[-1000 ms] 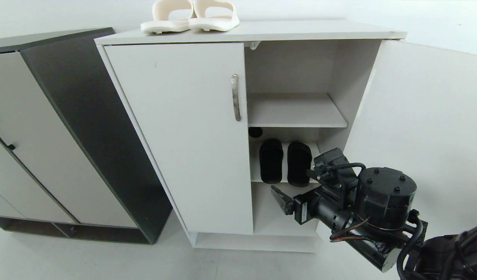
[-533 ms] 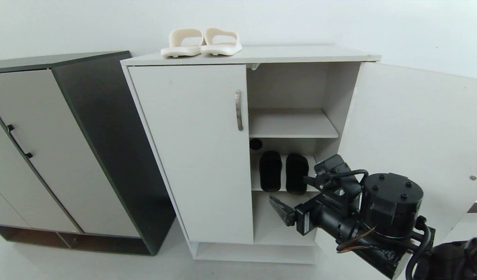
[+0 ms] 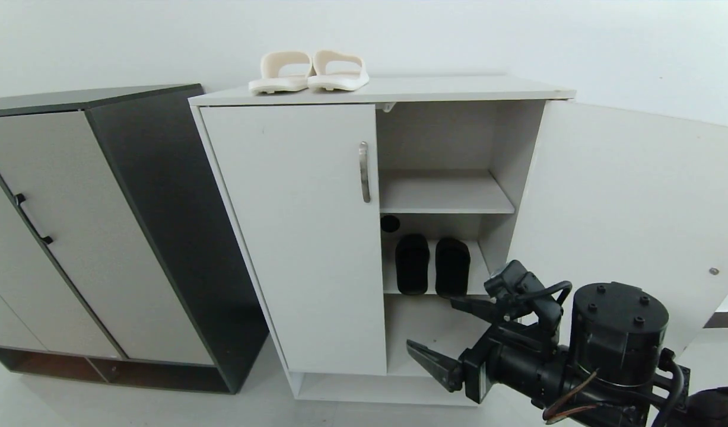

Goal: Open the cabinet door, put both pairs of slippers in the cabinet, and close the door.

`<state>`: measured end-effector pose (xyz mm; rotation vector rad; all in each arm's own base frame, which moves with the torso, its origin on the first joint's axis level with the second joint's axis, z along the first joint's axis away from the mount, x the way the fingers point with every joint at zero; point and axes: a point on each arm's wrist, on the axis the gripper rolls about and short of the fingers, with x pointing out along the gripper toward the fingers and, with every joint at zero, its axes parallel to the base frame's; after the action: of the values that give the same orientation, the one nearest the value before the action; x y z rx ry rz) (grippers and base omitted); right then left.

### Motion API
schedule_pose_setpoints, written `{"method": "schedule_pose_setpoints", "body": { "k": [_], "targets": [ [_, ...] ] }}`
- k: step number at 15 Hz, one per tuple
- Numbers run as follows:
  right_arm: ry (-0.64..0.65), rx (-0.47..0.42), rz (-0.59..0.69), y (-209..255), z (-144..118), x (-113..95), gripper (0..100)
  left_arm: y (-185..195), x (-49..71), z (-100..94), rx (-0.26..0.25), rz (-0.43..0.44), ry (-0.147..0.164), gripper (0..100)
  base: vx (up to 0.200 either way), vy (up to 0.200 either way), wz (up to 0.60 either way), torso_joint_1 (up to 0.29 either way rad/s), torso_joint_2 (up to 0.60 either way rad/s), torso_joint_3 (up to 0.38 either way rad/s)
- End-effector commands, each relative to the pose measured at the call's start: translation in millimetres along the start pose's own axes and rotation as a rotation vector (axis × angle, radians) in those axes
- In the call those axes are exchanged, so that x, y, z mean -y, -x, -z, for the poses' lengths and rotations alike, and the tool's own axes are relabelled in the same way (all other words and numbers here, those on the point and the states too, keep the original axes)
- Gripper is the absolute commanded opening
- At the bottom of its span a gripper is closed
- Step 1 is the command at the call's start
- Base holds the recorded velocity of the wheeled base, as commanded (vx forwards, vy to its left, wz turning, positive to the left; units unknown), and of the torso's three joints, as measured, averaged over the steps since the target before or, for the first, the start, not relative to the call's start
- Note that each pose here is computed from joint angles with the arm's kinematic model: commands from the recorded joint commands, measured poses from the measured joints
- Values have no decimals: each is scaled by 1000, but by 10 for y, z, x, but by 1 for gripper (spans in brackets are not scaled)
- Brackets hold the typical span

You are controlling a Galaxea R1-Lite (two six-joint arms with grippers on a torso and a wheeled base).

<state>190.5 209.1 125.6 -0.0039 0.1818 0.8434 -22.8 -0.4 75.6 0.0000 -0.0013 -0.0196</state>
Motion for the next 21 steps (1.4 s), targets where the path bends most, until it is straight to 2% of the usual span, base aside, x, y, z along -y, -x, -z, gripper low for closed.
{"method": "schedule_pose_setpoints", "body": {
  "k": [1, 7, 8, 9, 10, 14, 21],
  "targets": [
    [-19, -14, -1, 23, 37, 2, 100, -1, 0, -1, -1, 0, 0, 0, 0, 200, 0, -2, -7, 12],
    [-17, -21, 9, -5, 50, 10, 100, -1, 0, -1, -1, -1, 2, 0, 0, 200, 0, 3, 2, 4],
    [-18, -15, 47, -59, 46, 32, 100, -1, 0, -1, -1, -1, 2, 0, 0, 200, 0, -2, 2, -2],
    [-17, -7, 178, -169, 35, 76, 100, -1, 0, -1, -1, -1, 2, 0, 0, 200, 0, 2, -2, 2],
    [-16, -10, 239, -228, 30, 87, 100, -1, 0, -1, -1, -1, 2, 0, 0, 200, 0, 2, 2, 2],
    [-12, -3, 258, -228, 29, 96, 100, -1, 0, -1, -1, -1, 2, 0, 0, 200, 0, 1, 1, 5],
    [-11, -17, 261, -246, 67, 103, 100, 0, -1, 0, 0, -3, 6, 0, 0, 0, 0, 0, 0, 0]
  ]
}}
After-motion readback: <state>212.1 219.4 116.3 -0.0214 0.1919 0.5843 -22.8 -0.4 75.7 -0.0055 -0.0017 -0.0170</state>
